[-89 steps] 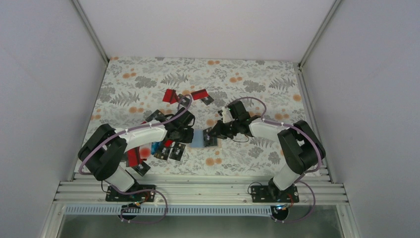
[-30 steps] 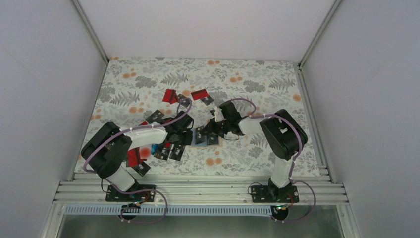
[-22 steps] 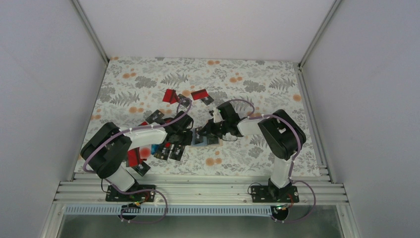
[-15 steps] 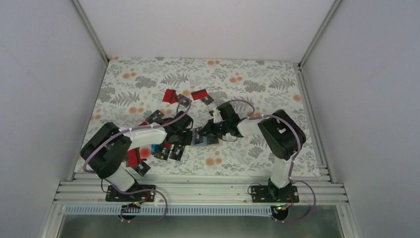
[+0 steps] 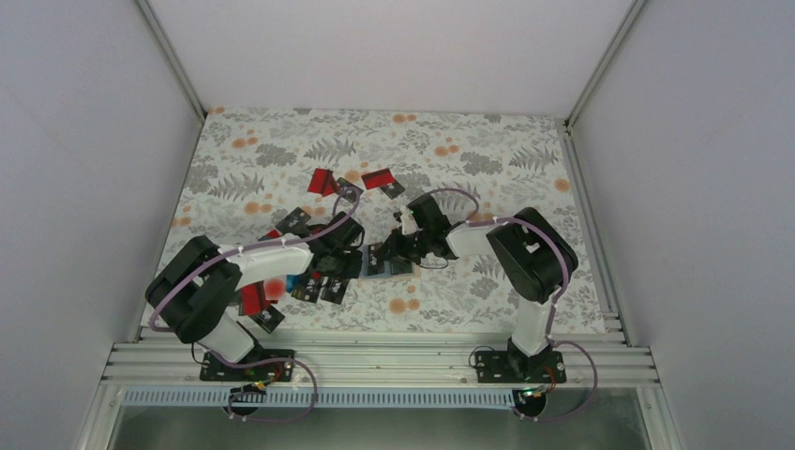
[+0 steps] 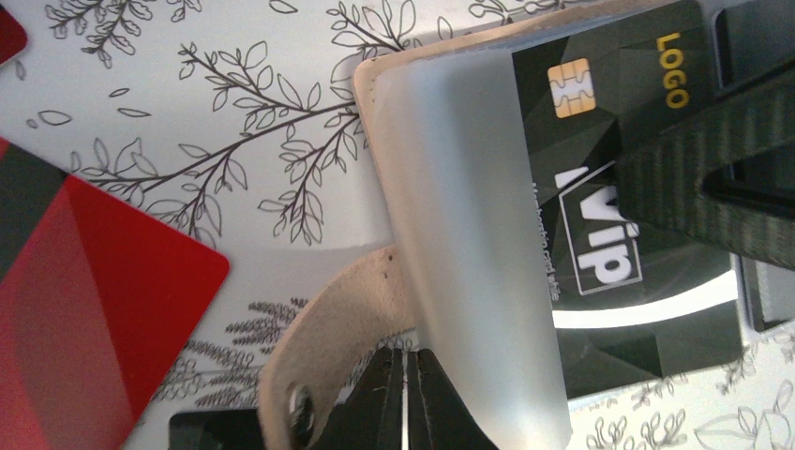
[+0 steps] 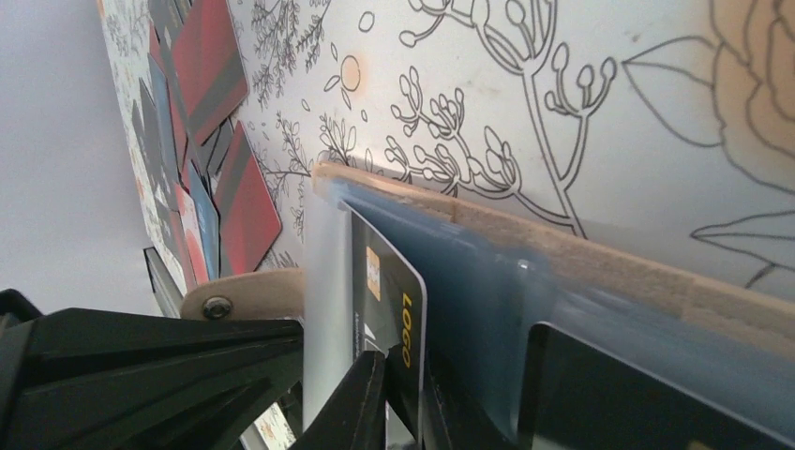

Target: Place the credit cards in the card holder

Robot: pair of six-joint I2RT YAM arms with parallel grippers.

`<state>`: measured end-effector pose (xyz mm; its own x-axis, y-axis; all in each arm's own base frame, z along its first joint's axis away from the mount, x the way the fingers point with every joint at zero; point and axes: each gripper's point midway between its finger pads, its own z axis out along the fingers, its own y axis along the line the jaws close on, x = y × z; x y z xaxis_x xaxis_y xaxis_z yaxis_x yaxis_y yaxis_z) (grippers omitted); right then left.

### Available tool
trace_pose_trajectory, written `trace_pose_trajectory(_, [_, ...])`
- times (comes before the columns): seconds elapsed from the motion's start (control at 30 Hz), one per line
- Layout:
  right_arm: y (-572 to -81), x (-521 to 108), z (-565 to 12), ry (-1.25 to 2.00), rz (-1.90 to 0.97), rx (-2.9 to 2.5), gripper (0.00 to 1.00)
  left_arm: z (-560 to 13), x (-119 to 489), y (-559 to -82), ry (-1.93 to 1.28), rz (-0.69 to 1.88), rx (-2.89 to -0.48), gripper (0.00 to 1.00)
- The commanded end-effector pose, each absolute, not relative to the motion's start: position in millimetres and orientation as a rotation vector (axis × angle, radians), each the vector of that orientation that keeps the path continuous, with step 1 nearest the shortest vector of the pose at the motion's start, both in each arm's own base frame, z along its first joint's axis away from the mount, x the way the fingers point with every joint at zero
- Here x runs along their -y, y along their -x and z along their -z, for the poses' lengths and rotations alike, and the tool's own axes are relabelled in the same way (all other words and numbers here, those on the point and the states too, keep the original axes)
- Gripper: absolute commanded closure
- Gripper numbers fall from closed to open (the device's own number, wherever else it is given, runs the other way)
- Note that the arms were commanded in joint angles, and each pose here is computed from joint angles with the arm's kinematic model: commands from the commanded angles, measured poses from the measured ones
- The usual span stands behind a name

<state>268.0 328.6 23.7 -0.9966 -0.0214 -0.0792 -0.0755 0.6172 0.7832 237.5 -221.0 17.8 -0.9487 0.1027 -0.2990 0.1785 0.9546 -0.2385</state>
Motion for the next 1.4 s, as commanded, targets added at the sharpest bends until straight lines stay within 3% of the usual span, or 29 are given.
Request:
trace_pose_trajectory(0.0, [-256.4,-318.6,-7.3,0.096,-1.21,-2.871,0.87,-39.6,218.4,-238.3,-0.199,0.374,-2.797,0.92])
trace_pose_trajectory(0.33, [-258.8,-318.9,-23.8,0.144,-1.201,-2.853,0.69,-54.5,211.5,-240.6,-0.175,0.333,-2.778,0.81])
trace_pose_trajectory(0.53, [-258.6,-318.3,-34.9,0.187,-1.186,-2.847,0.49,-60.5,205.0,-243.2,-0.155,0.289,-2.763,0.76])
trace_pose_trajectory(0.63, [-257.7,-318.0,-35.4,0.203,-1.183,-2.853,0.45,-61.7,201.5,-243.8,-0.139,0.265,-2.763,0.75])
trace_pose_trajectory(0.97, [-255.0,-321.0,-41.9,0.245,-1.188,-2.866,0.33,-83.5,191.9,-248.1,-0.115,0.217,-2.716,0.47])
trace_pose_trajectory(1.37, [-256.9,-320.1,-60.8,0.27,-1.17,-2.851,0.18,-66.9,208.1,-252.9,-0.14,0.286,-2.723,0.49])
